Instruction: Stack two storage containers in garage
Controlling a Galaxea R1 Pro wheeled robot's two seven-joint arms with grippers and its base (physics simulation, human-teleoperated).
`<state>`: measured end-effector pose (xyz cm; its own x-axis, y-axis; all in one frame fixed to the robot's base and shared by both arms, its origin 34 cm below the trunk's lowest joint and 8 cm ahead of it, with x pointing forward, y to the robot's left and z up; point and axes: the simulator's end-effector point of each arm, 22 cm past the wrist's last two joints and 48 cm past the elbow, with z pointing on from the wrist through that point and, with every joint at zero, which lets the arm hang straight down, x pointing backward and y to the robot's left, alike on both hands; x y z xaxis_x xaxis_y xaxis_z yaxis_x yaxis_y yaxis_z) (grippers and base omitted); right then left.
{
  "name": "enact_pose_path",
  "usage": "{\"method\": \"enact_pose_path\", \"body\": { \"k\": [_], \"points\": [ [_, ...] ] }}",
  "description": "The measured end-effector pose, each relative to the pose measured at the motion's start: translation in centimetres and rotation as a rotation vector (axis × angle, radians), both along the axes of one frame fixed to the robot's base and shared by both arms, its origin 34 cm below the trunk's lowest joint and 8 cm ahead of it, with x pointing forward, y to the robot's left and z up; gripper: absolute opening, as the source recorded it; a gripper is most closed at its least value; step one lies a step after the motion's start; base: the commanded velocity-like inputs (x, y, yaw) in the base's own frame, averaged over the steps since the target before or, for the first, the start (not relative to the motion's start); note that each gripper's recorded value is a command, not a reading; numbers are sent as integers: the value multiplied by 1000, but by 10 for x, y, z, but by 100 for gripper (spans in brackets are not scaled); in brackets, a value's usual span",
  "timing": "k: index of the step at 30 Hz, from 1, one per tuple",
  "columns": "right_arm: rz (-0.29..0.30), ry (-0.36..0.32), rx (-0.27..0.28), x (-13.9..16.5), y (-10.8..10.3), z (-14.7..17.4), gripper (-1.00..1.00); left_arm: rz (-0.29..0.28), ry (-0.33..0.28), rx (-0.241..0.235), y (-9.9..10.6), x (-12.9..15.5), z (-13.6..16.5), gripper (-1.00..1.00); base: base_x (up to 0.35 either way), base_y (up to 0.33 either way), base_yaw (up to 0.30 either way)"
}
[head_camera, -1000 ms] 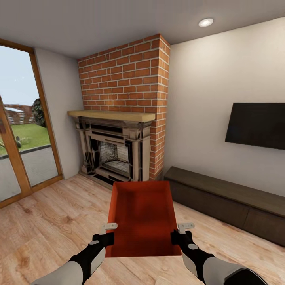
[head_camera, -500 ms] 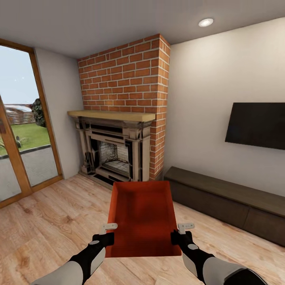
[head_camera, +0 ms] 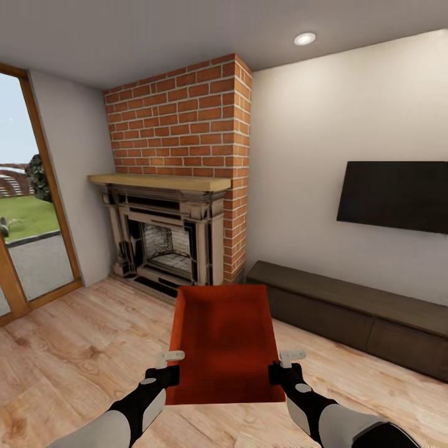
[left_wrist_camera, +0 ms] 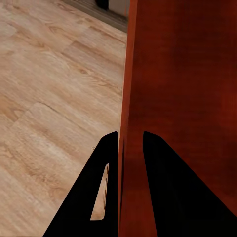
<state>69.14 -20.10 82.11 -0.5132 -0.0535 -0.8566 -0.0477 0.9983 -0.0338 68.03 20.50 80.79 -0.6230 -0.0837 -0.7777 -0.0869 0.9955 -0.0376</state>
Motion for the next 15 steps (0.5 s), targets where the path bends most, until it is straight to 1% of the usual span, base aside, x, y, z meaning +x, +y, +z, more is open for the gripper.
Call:
{"method": "enact_pose_path", "body": {
  "k": [5, 15],
  "points": [
    [1, -6, -1, 2, 1, 2, -100, 0, -5, -2, 1, 1, 1, -100, 0, 0, -245],
    [-2, 3, 3, -1, 0, -1, -100, -1, 3, 3, 0, 0, 0, -100, 0, 0, -246]
  ]
}}
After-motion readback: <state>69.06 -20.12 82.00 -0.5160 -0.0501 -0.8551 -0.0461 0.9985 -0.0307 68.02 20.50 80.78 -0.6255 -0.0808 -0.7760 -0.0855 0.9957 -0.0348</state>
